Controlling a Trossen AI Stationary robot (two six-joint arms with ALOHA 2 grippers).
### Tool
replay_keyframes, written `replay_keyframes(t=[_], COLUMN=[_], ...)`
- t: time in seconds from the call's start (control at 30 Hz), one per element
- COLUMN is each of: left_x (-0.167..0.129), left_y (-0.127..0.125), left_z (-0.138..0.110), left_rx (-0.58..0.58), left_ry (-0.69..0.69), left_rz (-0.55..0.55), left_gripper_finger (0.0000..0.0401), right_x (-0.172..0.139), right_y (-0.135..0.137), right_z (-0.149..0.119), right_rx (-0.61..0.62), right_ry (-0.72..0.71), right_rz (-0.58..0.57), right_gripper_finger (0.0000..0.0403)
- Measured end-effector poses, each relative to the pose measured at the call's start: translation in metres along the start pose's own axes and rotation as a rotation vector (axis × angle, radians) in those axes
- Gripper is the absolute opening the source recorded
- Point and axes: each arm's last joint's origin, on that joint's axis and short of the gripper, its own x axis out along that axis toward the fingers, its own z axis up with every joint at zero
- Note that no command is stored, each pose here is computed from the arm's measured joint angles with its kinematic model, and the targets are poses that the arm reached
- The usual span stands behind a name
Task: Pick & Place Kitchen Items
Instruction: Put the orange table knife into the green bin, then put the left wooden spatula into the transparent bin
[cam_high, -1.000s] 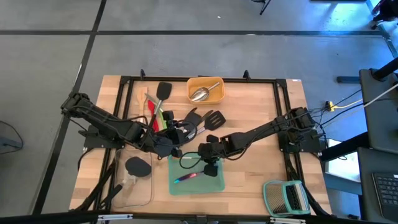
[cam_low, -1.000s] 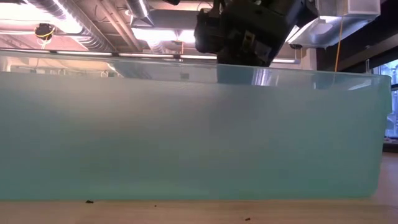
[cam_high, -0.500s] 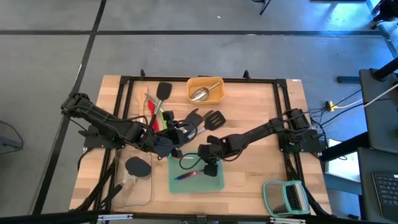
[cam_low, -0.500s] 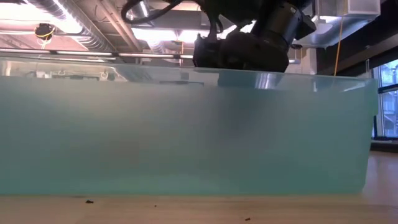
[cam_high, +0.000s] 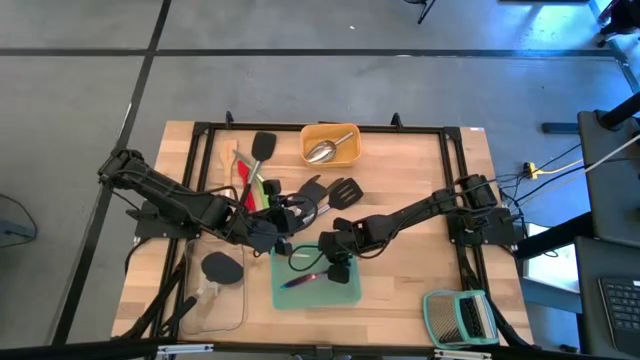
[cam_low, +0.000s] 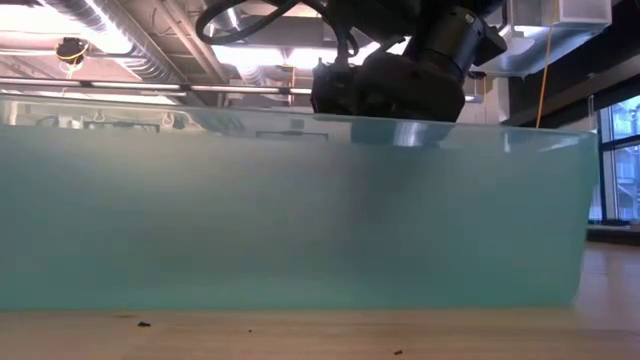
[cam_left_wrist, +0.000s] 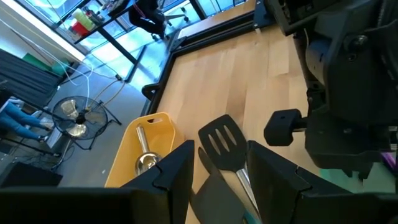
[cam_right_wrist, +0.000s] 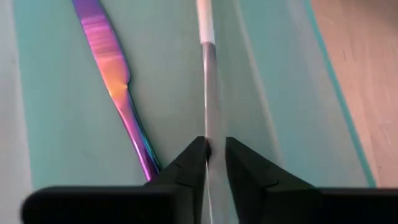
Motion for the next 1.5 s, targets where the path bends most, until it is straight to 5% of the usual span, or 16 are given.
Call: replay_keyframes(t=[0.23,0.73,1.03,1.3,1.5], left_x=[0.000,0.010,0.014,0.016,0.024], left_y=[0.000,-0.002,-0.002,0.000,0.011], left_z=[0.000,-0.014,-0.020,-0.019,-0.019], left_rx=[0.000,0.013,0.013,0.017,0.004], left_ry=[0.000,0.041,0.064,0.062,0.073], left_rz=[0.000,0.001,0.009,0.034,0.109], left_gripper_finger=[0.0141,0.0141,0.0141,0.0141,0.0141], right_x=[-0.007,-0.071,-0.103,-0.149,-0.167], right_y=[0.004,0.036,0.028,0.004,-0.012], right_z=[0.009,0.050,0.032,-0.004,-0.023], right_rx=[-0.062,-0.309,-0.198,-0.174,-0.299], right_ry=[-0.026,0.061,0.048,-0.318,-0.626], right_rz=[0.015,0.006,-0.054,0.042,0.070], right_gripper_finger=[0.0115,0.0119,0.0119,0.0119,0.0119])
